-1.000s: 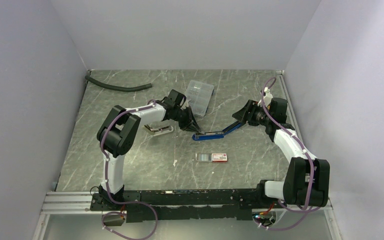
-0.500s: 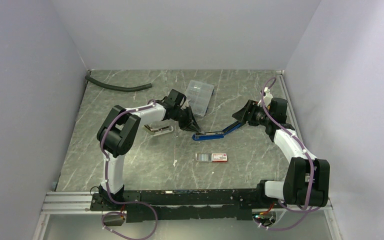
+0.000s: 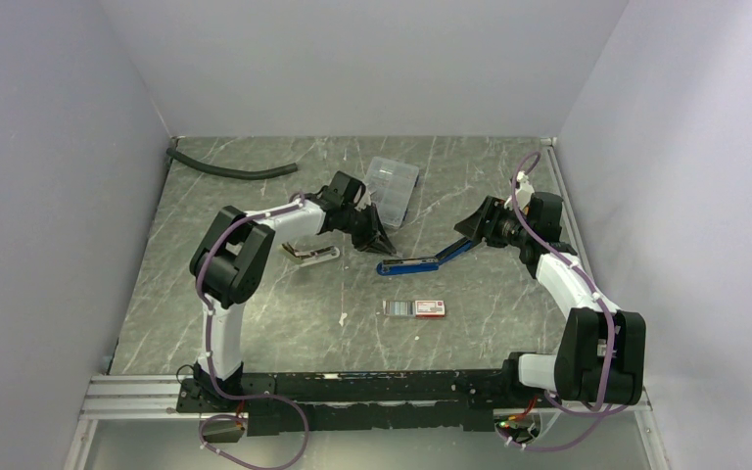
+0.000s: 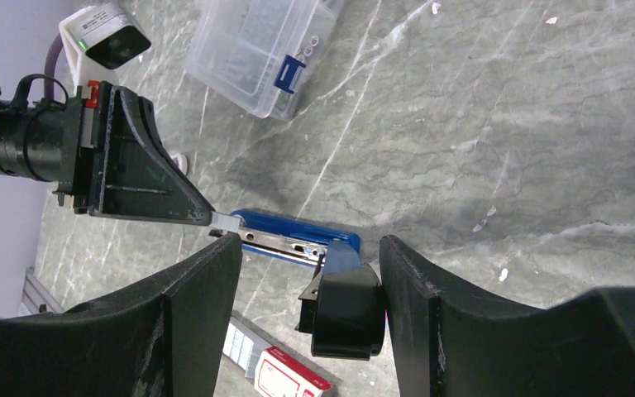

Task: Load the staples into the stapler

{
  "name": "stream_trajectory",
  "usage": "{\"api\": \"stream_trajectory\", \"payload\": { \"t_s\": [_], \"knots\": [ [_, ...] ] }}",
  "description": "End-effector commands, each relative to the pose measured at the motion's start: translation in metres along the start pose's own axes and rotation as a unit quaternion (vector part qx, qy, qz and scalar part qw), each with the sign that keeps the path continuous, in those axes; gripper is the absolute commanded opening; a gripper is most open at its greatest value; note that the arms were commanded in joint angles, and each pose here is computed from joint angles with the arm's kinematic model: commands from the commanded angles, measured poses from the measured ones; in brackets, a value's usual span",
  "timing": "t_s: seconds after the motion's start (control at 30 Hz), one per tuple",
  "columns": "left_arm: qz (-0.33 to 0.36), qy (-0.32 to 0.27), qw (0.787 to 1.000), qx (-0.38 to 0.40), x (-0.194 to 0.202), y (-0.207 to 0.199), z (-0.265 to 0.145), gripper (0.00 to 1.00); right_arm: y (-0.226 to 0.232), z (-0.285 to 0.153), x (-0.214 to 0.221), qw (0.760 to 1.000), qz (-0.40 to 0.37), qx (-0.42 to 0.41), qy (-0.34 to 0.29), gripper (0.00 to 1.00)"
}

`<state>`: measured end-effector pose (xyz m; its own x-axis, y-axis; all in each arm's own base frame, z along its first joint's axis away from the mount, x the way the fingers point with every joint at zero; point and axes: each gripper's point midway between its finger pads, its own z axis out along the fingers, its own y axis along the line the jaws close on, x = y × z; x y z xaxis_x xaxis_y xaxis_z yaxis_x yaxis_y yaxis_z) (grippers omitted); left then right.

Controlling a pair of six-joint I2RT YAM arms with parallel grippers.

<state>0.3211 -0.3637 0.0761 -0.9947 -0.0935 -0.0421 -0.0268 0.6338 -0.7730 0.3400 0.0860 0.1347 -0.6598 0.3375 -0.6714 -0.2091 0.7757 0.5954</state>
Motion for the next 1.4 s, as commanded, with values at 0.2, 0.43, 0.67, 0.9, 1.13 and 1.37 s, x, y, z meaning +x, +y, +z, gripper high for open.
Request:
{"api": "stream_trajectory", "payload": {
  "t_s": [0.2, 0.43, 0.67, 0.9, 1.13, 1.37],
  "knots": [
    [0.011, 0.003, 1.000, 0.015, 0.013, -0.010, -0.004, 0.07, 0.008, -0.002, -0.012, 0.999, -0.020, -0.017, -0.024, 0.66],
    [0.011, 0.005, 1.000, 0.013, 0.013, -0.009, -0.001, 0.07, 0.008, -0.002, -0.012, 0.999, -0.020, -0.018, -0.024, 0.66],
    [0.014, 0.000, 1.000, 0.011, 0.008, -0.011, -0.004, 0.07, 0.008, -0.002, -0.012, 0.999, -0.021, -0.019, -0.024, 0.66],
    [-0.002, -0.009, 1.000, 0.004, 0.003, -0.015, -0.014, 0.09, 0.010, -0.002, -0.011, 0.999, -0.025, -0.025, -0.023, 0.67],
    [-0.005, -0.010, 1.000, 0.018, 0.003, -0.026, -0.021, 0.09, 0.012, -0.006, -0.011, 0.998, -0.063, -0.025, -0.020, 0.67],
    [-0.005, -0.018, 0.999, 0.026, 0.006, -0.034, -0.031, 0.10, 0.003, -0.008, -0.006, 0.996, -0.085, -0.004, -0.017, 0.64]
  ]
}}
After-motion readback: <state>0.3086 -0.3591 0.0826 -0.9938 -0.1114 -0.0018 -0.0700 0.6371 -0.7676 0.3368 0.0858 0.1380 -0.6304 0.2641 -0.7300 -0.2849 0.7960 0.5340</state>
